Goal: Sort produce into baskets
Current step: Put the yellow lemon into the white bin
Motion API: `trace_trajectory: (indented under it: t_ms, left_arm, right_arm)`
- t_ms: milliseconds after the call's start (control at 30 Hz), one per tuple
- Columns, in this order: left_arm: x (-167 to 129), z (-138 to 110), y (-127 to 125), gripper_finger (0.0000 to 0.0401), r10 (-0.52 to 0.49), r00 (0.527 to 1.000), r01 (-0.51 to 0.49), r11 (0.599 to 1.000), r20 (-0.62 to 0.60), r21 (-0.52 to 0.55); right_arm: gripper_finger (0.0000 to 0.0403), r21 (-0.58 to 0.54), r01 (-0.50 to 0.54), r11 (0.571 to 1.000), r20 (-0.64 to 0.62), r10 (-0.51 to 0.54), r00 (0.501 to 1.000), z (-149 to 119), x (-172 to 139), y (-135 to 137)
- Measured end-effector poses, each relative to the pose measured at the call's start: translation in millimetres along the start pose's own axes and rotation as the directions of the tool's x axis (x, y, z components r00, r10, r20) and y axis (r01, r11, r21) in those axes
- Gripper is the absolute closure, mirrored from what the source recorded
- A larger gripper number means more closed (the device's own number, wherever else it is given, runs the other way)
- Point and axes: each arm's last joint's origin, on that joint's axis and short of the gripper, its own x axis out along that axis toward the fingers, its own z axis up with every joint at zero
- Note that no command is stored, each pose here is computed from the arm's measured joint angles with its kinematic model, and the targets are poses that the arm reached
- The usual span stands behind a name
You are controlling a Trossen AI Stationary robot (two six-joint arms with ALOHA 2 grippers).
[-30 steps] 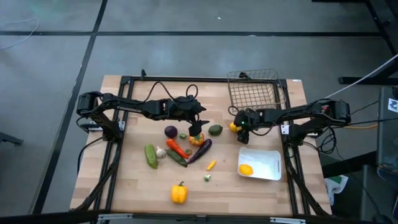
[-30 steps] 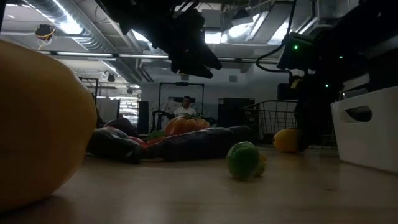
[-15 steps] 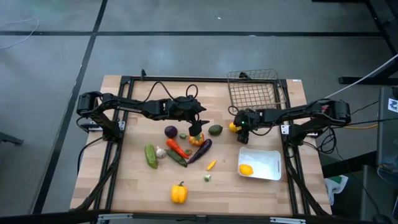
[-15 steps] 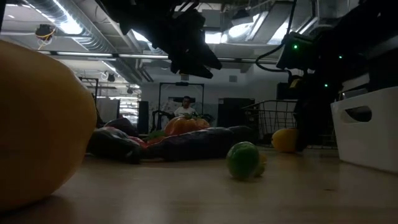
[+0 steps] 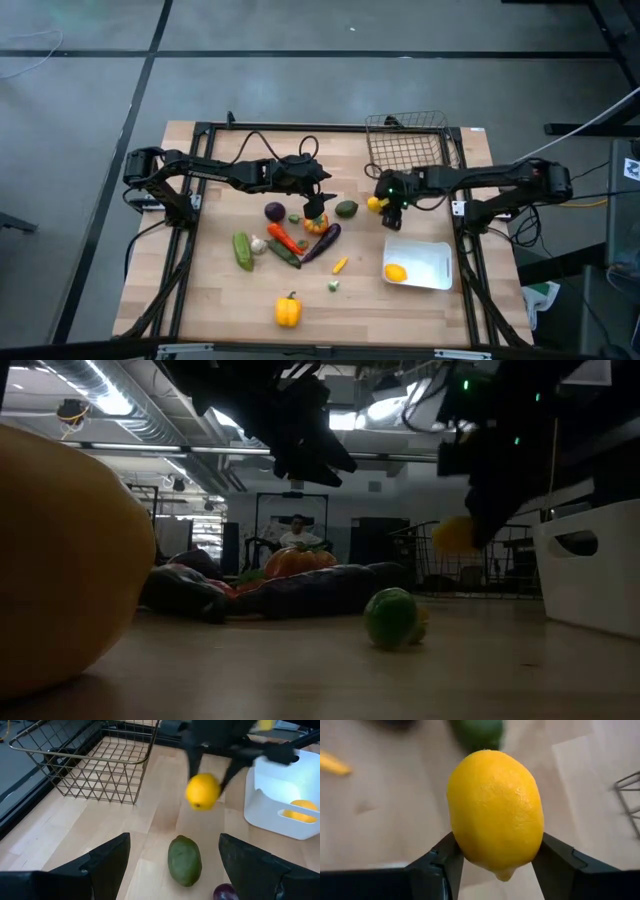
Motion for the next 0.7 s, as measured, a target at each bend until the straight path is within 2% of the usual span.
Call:
trace_trajectory:
  t_ms: [267,500,700]
  left_arm:
    - [0,0,-3,0.01,-0.007,1.0,0.007,1.0,0.0,0.004]
    - [-1,-1,-9,0.01,-0.023,1.0,0.023,1.0,-0.001,0.013]
    - [-2,-1,-14,0.01,-0.034,0.999,0.034,0.999,-0.001,0.02]
  right_arm:
    - [0.021,-0.104,-0.071,0.992,-0.121,0.058,0.991,-1,-41,59]
    - [0.021,-0.172,-0.157,0.973,-0.246,0.112,0.963,-27,-54,100]
    - [0.021,-0.262,-0.205,0.943,-0.287,0.127,0.95,-46,-59,123]
